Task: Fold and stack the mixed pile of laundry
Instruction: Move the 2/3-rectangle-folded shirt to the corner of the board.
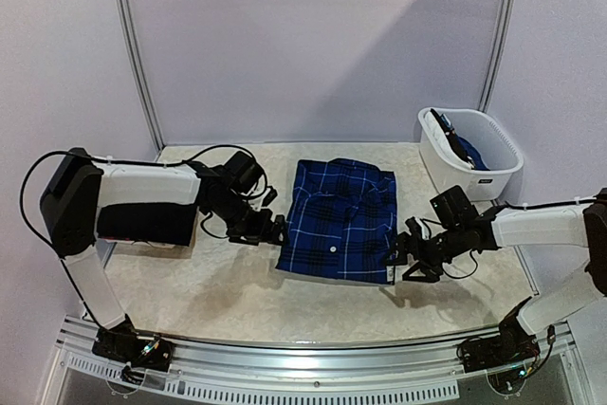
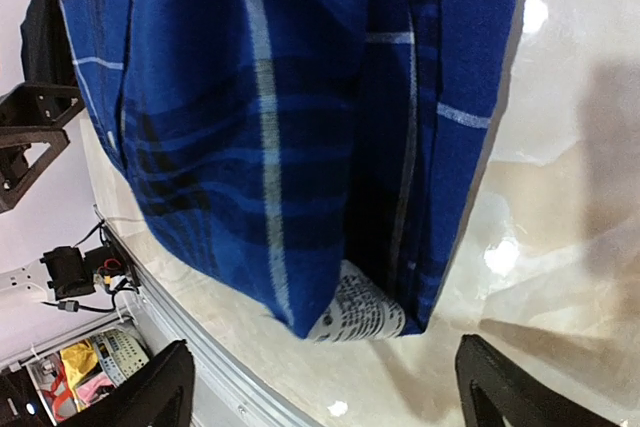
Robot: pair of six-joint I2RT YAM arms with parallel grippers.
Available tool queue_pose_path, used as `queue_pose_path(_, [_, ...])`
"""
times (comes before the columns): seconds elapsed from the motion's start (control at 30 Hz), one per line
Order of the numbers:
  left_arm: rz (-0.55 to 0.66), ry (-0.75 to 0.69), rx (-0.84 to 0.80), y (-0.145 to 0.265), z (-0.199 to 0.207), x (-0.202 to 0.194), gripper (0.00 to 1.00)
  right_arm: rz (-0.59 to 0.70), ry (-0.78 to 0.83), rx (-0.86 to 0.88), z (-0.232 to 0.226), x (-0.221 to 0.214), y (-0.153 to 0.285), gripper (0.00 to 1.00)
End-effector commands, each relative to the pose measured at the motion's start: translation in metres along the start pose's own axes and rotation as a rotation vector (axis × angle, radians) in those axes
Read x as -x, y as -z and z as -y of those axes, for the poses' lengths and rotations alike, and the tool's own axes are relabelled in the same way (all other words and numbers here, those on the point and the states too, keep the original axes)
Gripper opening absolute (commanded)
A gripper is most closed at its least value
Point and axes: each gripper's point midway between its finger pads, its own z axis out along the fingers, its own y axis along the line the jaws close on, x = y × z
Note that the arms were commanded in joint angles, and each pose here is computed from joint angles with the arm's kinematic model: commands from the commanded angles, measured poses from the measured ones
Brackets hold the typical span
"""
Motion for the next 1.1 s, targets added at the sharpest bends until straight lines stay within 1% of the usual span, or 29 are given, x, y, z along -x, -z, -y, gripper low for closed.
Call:
queue_pose_path(0.0, [0.013, -0.010, -0.037, -0.003, 0.015, -0.003, 0.90, -0.003, -0.019, -0.010, 0.008, 0.001, -0.011, 0.86])
queue_pose_path(0.1, [0.000, -0.006, -0.038, -0.007, 0.014, -0.010, 0.88, -0.007, -0.047, -0.036, 0.018, 0.001, -0.018, 0.77])
queue_pose_path(0.2, [-0.017, -0.005, -0.038, -0.013, 0.013, -0.018, 0.86, -0.010, -0.074, -0.033, 0.024, -0.001, -0.023, 0.65])
queue_pose_path(0.33, [-0.040, -0.004, -0.048, -0.022, 0.016, -0.028, 0.84, -0.019, -0.083, -0.019, 0.026, -0.004, -0.028, 0.45])
queue_pose_path(0.47, [-0.051, -0.001, -0.058, -0.029, 0.020, -0.035, 0.83, -0.037, -0.077, -0.007, 0.026, -0.004, -0.033, 0.32])
queue_pose_path(0.53, [-0.056, 0.001, -0.066, -0.033, 0.022, -0.037, 0.83, -0.042, -0.076, -0.005, 0.025, -0.004, -0.034, 0.18])
queue_pose_path(0.57, [-0.059, 0.001, -0.071, -0.035, 0.024, -0.039, 0.82, -0.042, -0.075, -0.005, 0.025, -0.003, -0.034, 0.14])
queue_pose_path(0.77, [-0.080, 0.003, -0.067, -0.046, 0.025, -0.047, 0.77, -0.048, -0.075, -0.010, 0.026, -0.005, -0.034, 0.03])
queue_pose_path(0.83, [-0.071, 0.011, -0.073, -0.047, 0.026, -0.047, 0.72, -0.053, -0.074, -0.015, 0.027, -0.006, -0.034, 0.00])
queue_pose_path(0.93, [-0.062, 0.021, -0.095, -0.051, 0.030, -0.045, 0.55, -0.054, -0.070, -0.016, 0.027, -0.007, -0.033, 0.00])
queue_pose_path(1.07, [-0.049, 0.026, -0.128, -0.056, 0.038, -0.042, 0.28, -0.057, -0.070, -0.015, 0.026, -0.007, -0.032, 0.00])
